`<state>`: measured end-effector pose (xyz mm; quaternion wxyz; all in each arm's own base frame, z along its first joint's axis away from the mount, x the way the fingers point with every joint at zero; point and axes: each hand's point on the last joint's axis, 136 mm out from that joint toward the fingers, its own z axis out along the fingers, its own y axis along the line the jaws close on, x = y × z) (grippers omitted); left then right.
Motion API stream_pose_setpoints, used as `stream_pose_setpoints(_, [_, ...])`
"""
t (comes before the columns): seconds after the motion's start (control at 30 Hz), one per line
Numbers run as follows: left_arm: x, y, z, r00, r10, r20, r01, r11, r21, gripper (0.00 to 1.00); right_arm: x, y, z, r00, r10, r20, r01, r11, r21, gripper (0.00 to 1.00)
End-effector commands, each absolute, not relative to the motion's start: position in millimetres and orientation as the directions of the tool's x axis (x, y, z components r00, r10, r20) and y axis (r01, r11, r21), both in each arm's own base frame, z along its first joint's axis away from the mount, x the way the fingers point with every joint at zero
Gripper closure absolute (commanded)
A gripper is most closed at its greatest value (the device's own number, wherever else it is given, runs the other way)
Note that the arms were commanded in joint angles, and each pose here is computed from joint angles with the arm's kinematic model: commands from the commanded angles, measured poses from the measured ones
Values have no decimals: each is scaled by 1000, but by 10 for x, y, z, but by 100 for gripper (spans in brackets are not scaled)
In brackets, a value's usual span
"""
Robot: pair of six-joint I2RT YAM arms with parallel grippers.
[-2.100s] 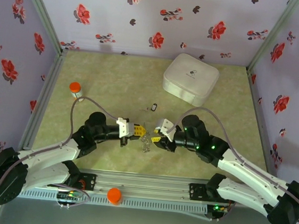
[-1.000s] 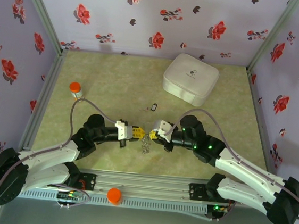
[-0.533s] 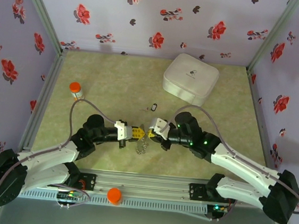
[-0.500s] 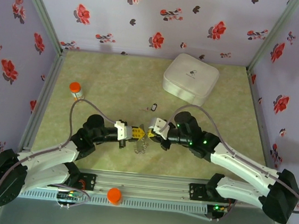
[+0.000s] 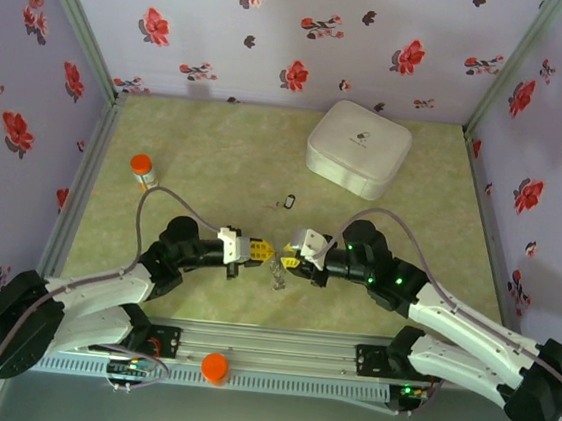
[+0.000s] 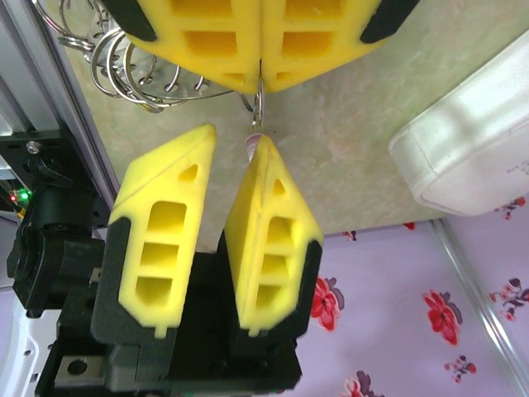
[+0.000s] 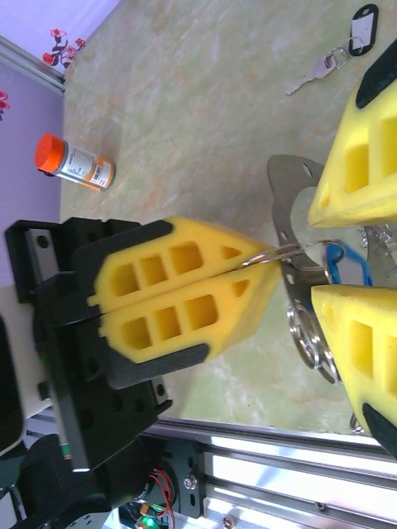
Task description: Put the keys on the keyring
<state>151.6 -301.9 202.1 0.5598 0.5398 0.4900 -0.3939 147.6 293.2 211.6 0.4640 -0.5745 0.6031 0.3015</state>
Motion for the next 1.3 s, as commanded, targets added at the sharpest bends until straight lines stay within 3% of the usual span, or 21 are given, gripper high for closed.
stream_pose_setpoints(0.0, [1460, -3047, 2217, 249, 6, -968, 964, 90, 249, 100, 1456, 2995, 2240, 108, -359, -927, -974, 149, -171, 75])
stream_pose_setpoints(0.5, [1425, -3039, 2210, 240, 10, -971, 968, 74, 240, 100, 1460, 3098, 2151, 70, -365, -928, -983, 131, -125, 85])
stream_pose_setpoints(0.73, [1442, -3034, 2223, 245, 9, -970, 966, 88, 245, 100, 1437, 3106, 2142, 73, -378, -923, -986, 110, -123, 100])
stream_pose_setpoints(0.83, [1527, -3003, 2169, 218, 49, -975, 965, 139, 223, 77, 1444, 3071, 2129, 92, -423, -901, -983, 108, -151, 100])
stream_pose_setpoints(0.93, [1529, -3003, 1984, 174, 188, -967, 975, 106, 196, 73, 1411, 3023, 2072, 124, -511, -851, -980, 71, -185, 100])
stream_pose_setpoints(1.03, [1528, -2978, 1878, 160, 271, -949, 977, 93, 192, 74, 1386, 2982, 2029, 149, -591, -793, -978, 31, -208, 100])
stream_pose_setpoints(1.27, [1555, -3005, 1920, 163, 285, -945, 977, 87, 194, 81, 1391, 3021, 2057, 187, -649, -737, -975, -28, -222, 100])
